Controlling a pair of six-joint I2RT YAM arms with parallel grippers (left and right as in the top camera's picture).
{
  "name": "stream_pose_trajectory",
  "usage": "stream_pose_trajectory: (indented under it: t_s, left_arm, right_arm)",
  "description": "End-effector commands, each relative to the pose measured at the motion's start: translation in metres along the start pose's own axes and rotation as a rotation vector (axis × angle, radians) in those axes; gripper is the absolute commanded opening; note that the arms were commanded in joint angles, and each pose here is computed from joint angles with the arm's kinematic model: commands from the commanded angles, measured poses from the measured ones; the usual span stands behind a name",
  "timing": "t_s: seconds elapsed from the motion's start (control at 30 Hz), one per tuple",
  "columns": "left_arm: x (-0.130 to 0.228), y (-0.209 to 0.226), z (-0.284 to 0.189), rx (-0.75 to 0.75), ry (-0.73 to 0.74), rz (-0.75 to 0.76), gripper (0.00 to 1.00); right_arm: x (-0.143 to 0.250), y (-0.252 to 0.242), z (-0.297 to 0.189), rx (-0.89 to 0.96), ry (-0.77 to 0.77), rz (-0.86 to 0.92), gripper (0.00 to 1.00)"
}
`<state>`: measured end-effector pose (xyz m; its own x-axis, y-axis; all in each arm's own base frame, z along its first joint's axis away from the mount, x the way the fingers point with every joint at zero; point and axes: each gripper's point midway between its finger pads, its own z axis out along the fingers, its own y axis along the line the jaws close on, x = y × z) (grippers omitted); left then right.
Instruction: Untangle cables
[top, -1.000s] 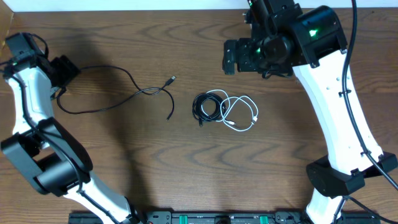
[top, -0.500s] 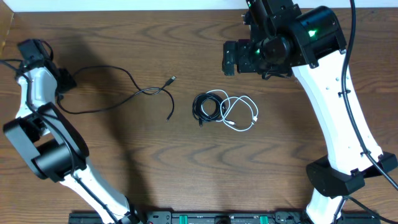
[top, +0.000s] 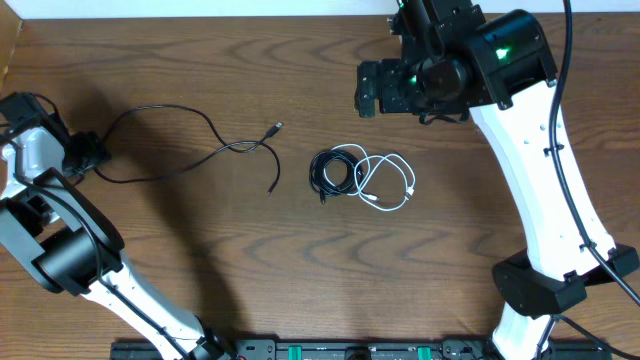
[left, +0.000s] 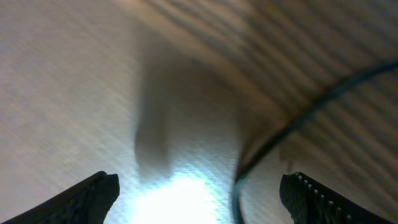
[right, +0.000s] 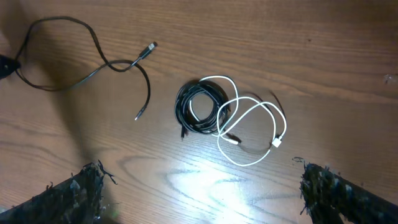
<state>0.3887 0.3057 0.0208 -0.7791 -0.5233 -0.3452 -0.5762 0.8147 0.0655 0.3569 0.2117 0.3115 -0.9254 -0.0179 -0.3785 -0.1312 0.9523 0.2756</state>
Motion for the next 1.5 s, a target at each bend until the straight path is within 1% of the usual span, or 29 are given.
stream_pose_trajectory:
  t_s: [0.0,0.1,0.13,0.17,0.27,0.47,0.63,0.67,0.7,0.77,0.83,0.87,0.9,0.93,0.97,1.0,1.03,1.13,1.17,1.23,1.27,1.33,1.4,1.47]
  left_arm:
    - [0.003,-0.016,0.006,0.08,0.008,0.057,0.88]
    - [0.005,-0.019,0.009,0.092,0.016,0.065,0.87]
    - [0.006,-0.019,0.011,0.091,0.02,0.068,0.84]
    - [0.007,-0.017,0.012,0.082,0.023,0.067,0.82]
    - [0.009,-0.008,0.014,0.028,0.032,0.068,0.72]
    - [0.012,-0.005,0.016,0.015,0.044,0.068,0.71]
    - [0.025,-0.008,0.029,0.022,0.083,0.071,0.7]
    - [0.026,-0.008,0.031,0.022,0.087,0.07,0.68]
    - [0.027,-0.008,0.032,0.022,0.089,0.07,0.64]
    - [0.026,-0.007,0.032,0.022,0.087,0.07,0.6]
    - [0.026,-0.007,0.032,0.022,0.087,0.07,0.49]
    - [0.027,-0.007,0.032,0.022,0.088,0.069,0.46]
    - [0.026,-0.007,0.032,0.022,0.088,0.069,0.39]
    - [0.026,-0.007,0.032,0.022,0.087,0.069,0.29]
    - [0.025,-0.007,0.03,0.022,0.083,0.069,0.15]
    - [0.023,-0.008,0.028,0.022,0.077,0.068,0.08]
    - [0.019,-0.008,0.024,0.02,0.064,0.048,0.08]
    - [-0.007,-0.012,0.002,0.035,-0.017,-0.03,0.08]
    - [-0.018,-0.02,-0.009,0.077,-0.055,-0.039,0.07]
    - [-0.043,-0.043,-0.038,0.205,-0.148,-0.03,0.08]
    - [-0.06,-0.059,-0.063,0.286,-0.219,-0.045,0.07]
    - [-0.082,-0.075,-0.098,0.375,-0.312,-0.093,0.07]
    - [-0.101,-0.093,-0.137,0.465,-0.401,-0.136,0.08]
    - [-0.113,-0.114,-0.174,0.548,-0.475,-0.135,0.07]
  right_arm:
    - [-0.001,0.002,0.004,0.003,0.002,-0.011,0.99]
    - [-0.001,0.002,0.004,0.003,0.002,-0.011,0.99]
    - [-0.001,0.002,0.004,0.003,0.003,-0.011,0.99]
    - [-0.001,0.001,0.004,0.003,0.003,-0.011,0.99]
    - [-0.001,0.002,0.004,0.003,0.003,-0.011,0.99]
    - [-0.002,0.002,0.004,0.001,-0.001,-0.012,0.99]
    - [-0.003,0.002,0.004,0.0,-0.005,-0.012,0.99]
    - [-0.003,0.003,0.004,-0.001,-0.006,-0.012,0.99]
    - [-0.003,0.003,0.004,-0.001,-0.007,-0.012,0.99]
    - [-0.004,0.003,0.004,-0.002,-0.009,-0.012,0.99]
    - [-0.004,0.004,0.004,-0.004,-0.012,-0.013,0.99]
    - [-0.005,0.004,0.004,-0.005,-0.013,-0.014,0.99]
    - [-0.005,0.004,0.004,-0.006,-0.014,-0.015,0.99]
    - [-0.005,0.005,0.004,-0.006,-0.014,-0.015,0.99]
    - [-0.004,0.005,0.004,-0.006,-0.014,-0.016,0.99]
    - [-0.004,0.006,0.004,-0.007,-0.013,-0.017,0.99]
    - [-0.004,0.006,0.004,-0.008,-0.013,-0.019,0.99]
    - [-0.004,0.006,0.004,-0.008,-0.014,-0.019,0.99]
    - [-0.004,0.006,0.004,-0.008,-0.015,-0.019,0.99]
    - [-0.004,0.006,0.004,-0.008,-0.015,-0.019,0.99]
    - [-0.004,0.006,0.004,-0.009,-0.015,-0.019,0.99]
    - [-0.004,0.006,0.004,-0.008,-0.014,-0.019,0.99]
    - [-0.004,0.006,0.004,-0.008,-0.013,-0.019,0.99]
    - [-0.003,0.006,0.004,-0.006,-0.009,-0.019,0.99]
